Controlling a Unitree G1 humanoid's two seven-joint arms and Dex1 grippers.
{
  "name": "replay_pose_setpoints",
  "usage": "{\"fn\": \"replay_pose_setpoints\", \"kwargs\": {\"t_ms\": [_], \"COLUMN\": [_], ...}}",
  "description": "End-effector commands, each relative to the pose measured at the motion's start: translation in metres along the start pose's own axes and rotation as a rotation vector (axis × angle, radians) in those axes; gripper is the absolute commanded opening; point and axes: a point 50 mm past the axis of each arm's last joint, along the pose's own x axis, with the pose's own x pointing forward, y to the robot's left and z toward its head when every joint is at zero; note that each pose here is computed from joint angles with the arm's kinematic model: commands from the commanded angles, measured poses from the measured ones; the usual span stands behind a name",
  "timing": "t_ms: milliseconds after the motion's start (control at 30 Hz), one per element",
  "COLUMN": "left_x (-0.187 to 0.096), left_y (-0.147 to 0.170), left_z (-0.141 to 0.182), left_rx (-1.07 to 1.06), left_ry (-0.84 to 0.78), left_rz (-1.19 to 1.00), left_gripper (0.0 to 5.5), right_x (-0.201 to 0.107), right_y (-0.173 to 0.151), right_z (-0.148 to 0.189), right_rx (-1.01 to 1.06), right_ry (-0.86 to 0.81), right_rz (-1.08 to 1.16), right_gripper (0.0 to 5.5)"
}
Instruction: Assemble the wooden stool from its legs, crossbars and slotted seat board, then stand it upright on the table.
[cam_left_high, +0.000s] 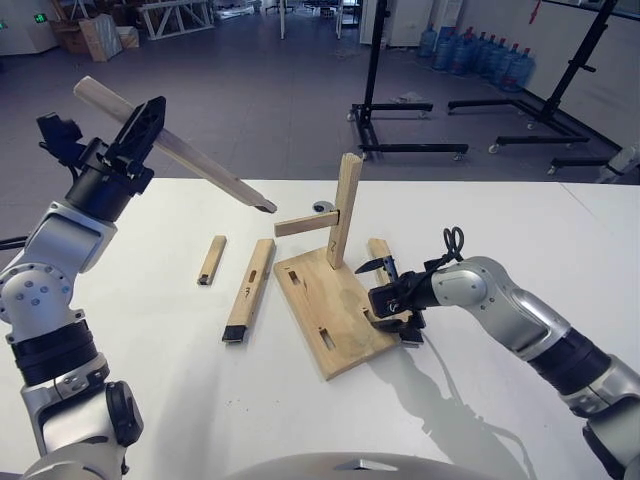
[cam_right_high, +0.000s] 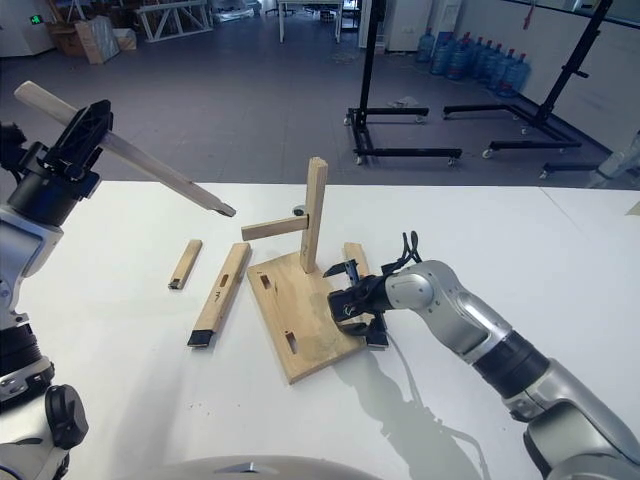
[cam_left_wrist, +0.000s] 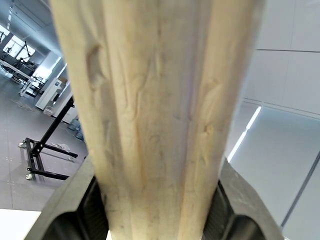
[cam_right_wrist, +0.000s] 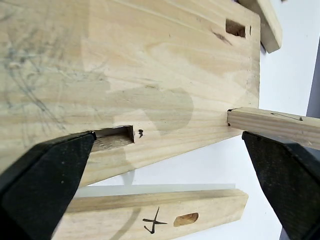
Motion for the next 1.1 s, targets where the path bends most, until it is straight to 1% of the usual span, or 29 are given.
{"fn": "replay_pose_setpoints", "kwargs": {"t_ms": [33, 133, 233, 333, 467, 567, 667, 800, 833, 867, 933, 967, 1000, 1100], "left_x": [-0.001, -0.002, -0.003, -0.005, -0.017, -0.019, -0.013, -0.003, -0.003, -0.004, -0.006, -0.006, -0.003, 0.007], "left_y": [-0.003, -0.003, -0.003, -0.004, -0.016, -0.012, -0.002, -0.003, -0.003, -0.003, -0.002, -0.002, 0.0, 0.004], "left_z": [-0.005, -0.007, -0.009, -0.016, -0.049, -0.058, -0.059, -0.04, -0.037, -0.039, -0.048, -0.051, -0.052, -0.052], "left_rx": [0.013, 0.011, 0.017, 0.045, 0.169, 0.288, 0.388, 0.626, 0.674, 0.679, 0.6, 0.561, 0.542, 0.491], "left_ry": [0.054, 0.058, 0.065, 0.109, 0.329, 0.446, 0.48, 0.363, 0.378, 0.438, 0.589, 0.638, 0.614, 0.439], "left_rz": [-0.022, -0.023, -0.02, -0.023, -0.111, -0.142, -0.115, -0.061, -0.059, -0.082, -0.155, -0.189, -0.179, -0.196], "left_gripper": [2.02, 2.02, 2.02, 2.02, 2.02, 2.02, 2.02, 2.02, 2.02, 2.02, 2.02, 2.02, 2.02, 2.02], "right_x": [0.006, 0.005, -0.002, -0.012, -0.05, -0.07, -0.077, -0.073, -0.072, -0.071, -0.068, -0.067, -0.064, -0.059], "right_y": [0.027, 0.019, 0.0, -0.019, -0.052, -0.059, -0.059, -0.043, -0.038, -0.035, -0.028, -0.025, -0.023, -0.019], "right_z": [-0.018, -0.007, 0.005, 0.011, 0.002, -0.01, -0.016, -0.02, -0.02, -0.02, -0.02, -0.019, -0.019, -0.018], "right_rx": [0.065, 0.078, 0.116, 0.131, 0.127, 0.139, 0.192, 0.301, 0.322, 0.34, 0.384, 0.396, 0.411, 0.441], "right_ry": [0.076, 0.016, -0.053, -0.08, -0.027, 0.036, 0.042, 0.01, 0.007, 0.005, -0.001, 0.0, -0.001, -0.01], "right_rz": [0.123, 0.084, 0.013, -0.06, -0.189, -0.246, -0.295, -0.327, -0.333, -0.34, -0.356, -0.36, -0.365, -0.373], "right_gripper": [5.4, 5.4, 5.4, 5.4, 5.4, 5.4, 5.4, 5.4, 5.4, 5.4, 5.4, 5.4, 5.4, 5.4]}}
